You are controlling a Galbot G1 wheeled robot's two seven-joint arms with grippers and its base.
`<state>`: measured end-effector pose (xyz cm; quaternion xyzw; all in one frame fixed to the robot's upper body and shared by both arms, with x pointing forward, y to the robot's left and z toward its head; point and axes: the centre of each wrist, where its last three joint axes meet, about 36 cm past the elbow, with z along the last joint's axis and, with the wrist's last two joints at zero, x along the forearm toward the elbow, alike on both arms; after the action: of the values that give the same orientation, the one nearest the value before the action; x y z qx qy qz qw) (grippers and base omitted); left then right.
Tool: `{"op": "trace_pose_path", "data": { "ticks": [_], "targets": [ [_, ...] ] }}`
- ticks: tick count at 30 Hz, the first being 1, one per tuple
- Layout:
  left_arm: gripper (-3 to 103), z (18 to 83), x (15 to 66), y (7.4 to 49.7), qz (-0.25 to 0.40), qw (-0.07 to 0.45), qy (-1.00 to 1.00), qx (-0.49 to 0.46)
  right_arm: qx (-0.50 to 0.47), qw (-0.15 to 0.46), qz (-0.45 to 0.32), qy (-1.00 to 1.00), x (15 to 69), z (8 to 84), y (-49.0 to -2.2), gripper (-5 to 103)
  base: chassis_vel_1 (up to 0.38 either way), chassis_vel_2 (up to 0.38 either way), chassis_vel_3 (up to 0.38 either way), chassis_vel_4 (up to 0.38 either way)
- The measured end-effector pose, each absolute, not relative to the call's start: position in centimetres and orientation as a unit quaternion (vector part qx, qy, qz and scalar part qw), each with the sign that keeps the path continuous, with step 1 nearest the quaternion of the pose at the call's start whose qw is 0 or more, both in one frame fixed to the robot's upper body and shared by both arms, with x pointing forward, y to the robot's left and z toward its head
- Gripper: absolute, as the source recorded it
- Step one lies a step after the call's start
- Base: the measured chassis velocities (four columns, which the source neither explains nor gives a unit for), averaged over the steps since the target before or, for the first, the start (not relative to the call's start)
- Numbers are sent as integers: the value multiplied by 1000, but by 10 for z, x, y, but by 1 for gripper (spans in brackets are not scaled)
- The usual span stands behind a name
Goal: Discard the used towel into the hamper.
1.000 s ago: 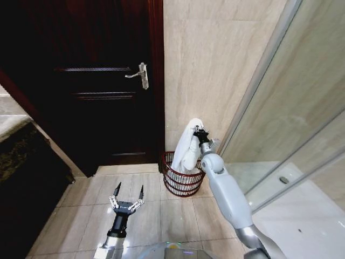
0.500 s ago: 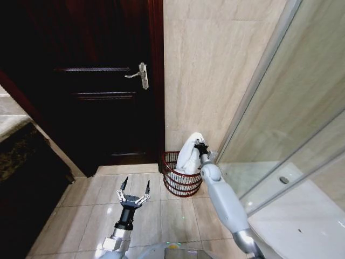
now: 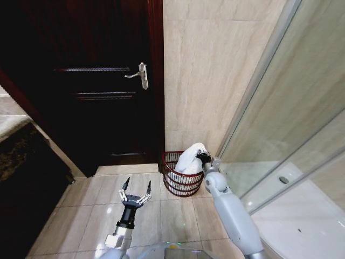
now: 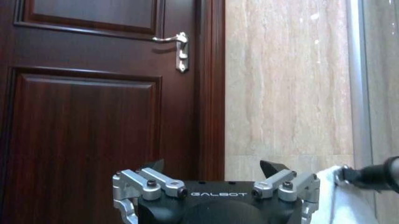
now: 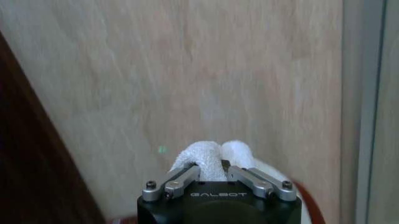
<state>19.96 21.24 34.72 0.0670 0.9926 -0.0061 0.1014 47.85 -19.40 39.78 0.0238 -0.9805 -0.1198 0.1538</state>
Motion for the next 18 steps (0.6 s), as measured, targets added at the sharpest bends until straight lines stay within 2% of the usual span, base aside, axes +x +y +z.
{"op": "trace_pose_path", "data": {
  "ticks": [4, 18],
  "targets": [
    [100, 352, 201, 213, -14, 104, 993, 60, 20, 229, -125, -965, 478, 406, -203, 5, 0, 0, 0, 0],
    [100, 354, 215, 229, -23, 104, 994, 37, 18, 311, -119, -943, 533, 422, -221, 5, 0, 0, 0, 0]
  ]
}}
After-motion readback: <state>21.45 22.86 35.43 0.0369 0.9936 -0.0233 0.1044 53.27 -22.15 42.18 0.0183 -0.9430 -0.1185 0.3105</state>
